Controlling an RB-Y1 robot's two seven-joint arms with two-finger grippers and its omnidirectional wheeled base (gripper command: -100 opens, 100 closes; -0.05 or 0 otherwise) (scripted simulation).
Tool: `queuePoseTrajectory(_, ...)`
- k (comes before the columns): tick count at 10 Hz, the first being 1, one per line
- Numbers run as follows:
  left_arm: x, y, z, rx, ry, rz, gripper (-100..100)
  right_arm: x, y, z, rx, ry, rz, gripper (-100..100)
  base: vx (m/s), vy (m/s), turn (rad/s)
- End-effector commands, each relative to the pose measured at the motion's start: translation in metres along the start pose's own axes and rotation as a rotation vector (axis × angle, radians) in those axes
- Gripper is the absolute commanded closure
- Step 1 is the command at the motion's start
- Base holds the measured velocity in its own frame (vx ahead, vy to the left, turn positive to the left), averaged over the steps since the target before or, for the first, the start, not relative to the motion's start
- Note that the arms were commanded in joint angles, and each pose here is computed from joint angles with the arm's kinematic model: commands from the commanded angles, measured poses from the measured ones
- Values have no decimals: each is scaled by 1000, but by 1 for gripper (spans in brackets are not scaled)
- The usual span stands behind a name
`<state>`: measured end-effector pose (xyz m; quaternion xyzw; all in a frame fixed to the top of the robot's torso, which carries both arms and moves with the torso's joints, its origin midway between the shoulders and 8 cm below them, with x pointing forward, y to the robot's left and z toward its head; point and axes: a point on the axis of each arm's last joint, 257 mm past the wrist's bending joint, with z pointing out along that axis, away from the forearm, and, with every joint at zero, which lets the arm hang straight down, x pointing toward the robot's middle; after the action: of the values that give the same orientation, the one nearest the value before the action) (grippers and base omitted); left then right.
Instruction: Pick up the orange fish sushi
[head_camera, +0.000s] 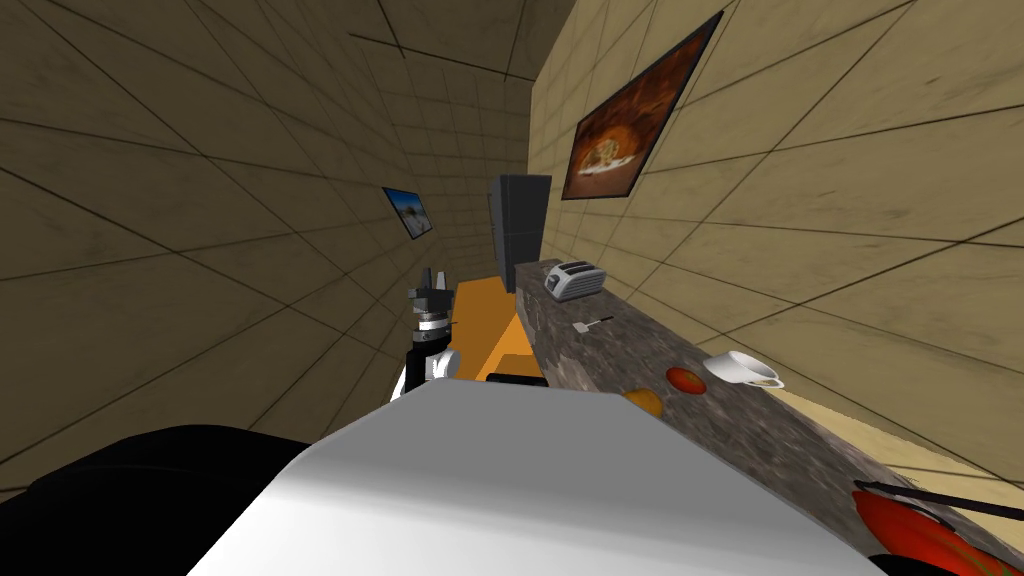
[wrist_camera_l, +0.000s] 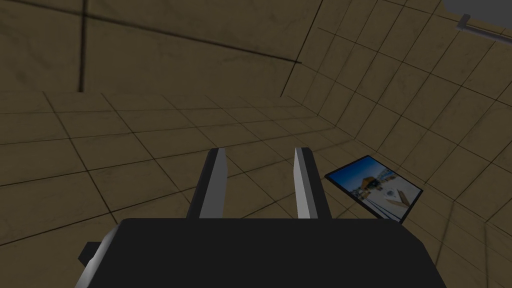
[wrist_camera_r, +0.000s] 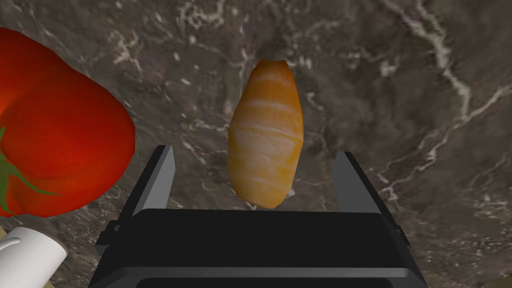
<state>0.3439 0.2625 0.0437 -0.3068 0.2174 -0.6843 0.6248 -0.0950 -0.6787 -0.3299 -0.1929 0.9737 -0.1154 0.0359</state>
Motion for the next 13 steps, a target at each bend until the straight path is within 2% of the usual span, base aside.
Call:
queuePoseTrajectory(1,0,0,0,0,0,0,0,3,8,6,-1,1,4,-100,16,-31,26)
queuePoseTrajectory(2,0,0,0,0,0,0,0,2,5,4,-2,0,3,-100,7,-14,6)
queuePoseTrajectory(3,0,0,0,0,0,0,0,2,6,5,-1,1,3,100,0,0,0)
queuePoseTrajectory(7,0,0,0,0,0,0,0,2,5,4,0,1,3,100,0,0,0)
queuePoseTrajectory(8,0,0,0,0,0,0,0,2,5,4,1,1,3,0,0,0,0)
queuePoseTrajectory(9,0,0,0,0,0,0,0,-1,-3,-2,0,0,-2,100,-18,21,-49)
queuePoseTrajectory(11,0,0,0,0,0,0,0,-8,-16,-11,0,-2,-12,100,-30,60,-57)
queuePoseTrajectory(12,0,0,0,0,0,0,0,-7,-13,-8,3,-1,-9,100,-12,28,-9)
queuePoseTrajectory(13,0,0,0,0,0,0,0,-8,-13,-9,2,-2,-9,0,-2,5,-1)
